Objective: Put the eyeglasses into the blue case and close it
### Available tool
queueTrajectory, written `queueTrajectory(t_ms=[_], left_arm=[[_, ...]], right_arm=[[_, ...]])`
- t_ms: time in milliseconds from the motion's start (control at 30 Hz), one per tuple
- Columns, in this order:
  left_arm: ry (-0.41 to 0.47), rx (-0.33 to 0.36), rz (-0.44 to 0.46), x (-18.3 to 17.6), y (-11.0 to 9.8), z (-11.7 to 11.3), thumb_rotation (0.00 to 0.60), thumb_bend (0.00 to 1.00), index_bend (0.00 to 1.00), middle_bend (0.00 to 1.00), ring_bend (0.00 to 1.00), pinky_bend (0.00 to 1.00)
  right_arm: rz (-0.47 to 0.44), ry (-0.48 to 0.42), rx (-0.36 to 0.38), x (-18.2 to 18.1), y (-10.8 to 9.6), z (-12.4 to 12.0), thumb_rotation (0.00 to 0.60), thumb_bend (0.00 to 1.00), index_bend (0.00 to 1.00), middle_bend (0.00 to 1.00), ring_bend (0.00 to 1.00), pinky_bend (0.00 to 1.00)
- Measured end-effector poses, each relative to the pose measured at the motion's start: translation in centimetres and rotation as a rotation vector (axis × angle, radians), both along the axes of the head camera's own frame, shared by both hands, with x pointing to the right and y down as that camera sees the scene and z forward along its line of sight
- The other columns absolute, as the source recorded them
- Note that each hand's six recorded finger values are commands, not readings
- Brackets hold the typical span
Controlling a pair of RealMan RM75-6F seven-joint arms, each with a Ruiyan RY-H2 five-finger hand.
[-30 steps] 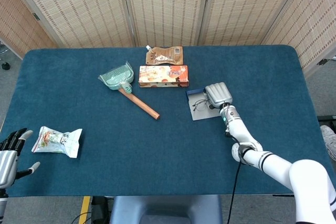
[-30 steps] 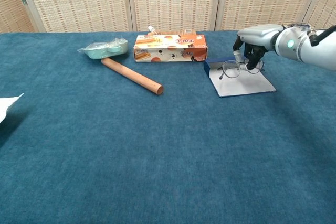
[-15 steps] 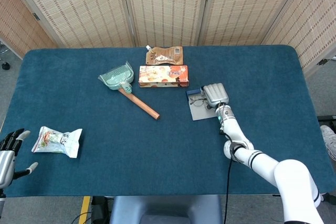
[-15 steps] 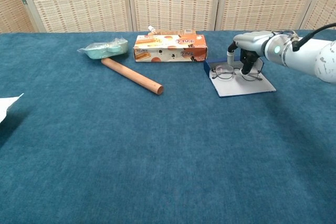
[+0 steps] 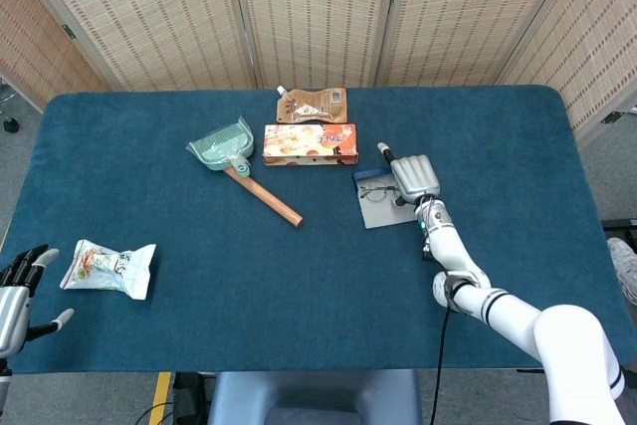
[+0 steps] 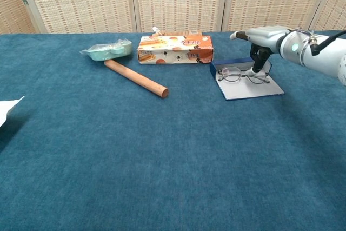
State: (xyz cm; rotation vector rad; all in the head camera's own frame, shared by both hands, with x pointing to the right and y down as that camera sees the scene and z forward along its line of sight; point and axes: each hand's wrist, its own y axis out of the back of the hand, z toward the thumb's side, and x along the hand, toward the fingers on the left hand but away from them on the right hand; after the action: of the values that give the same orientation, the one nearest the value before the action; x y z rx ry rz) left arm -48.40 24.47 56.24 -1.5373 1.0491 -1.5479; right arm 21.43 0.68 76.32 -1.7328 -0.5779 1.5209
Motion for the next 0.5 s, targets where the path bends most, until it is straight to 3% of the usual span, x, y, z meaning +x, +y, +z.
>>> queueTrajectory(t_ms=[500], left_arm=[[-0.009, -0.011, -0.008, -0.1, 0.0, 0.2, 0.6, 0.19, 0.18, 0.15, 0.15, 0.27]], right_arm=[[-0.01, 0.08, 0.007, -0.9, -1.7, 1.2, 0.6, 0.23, 0.0, 0.85, 1.0, 0.98]])
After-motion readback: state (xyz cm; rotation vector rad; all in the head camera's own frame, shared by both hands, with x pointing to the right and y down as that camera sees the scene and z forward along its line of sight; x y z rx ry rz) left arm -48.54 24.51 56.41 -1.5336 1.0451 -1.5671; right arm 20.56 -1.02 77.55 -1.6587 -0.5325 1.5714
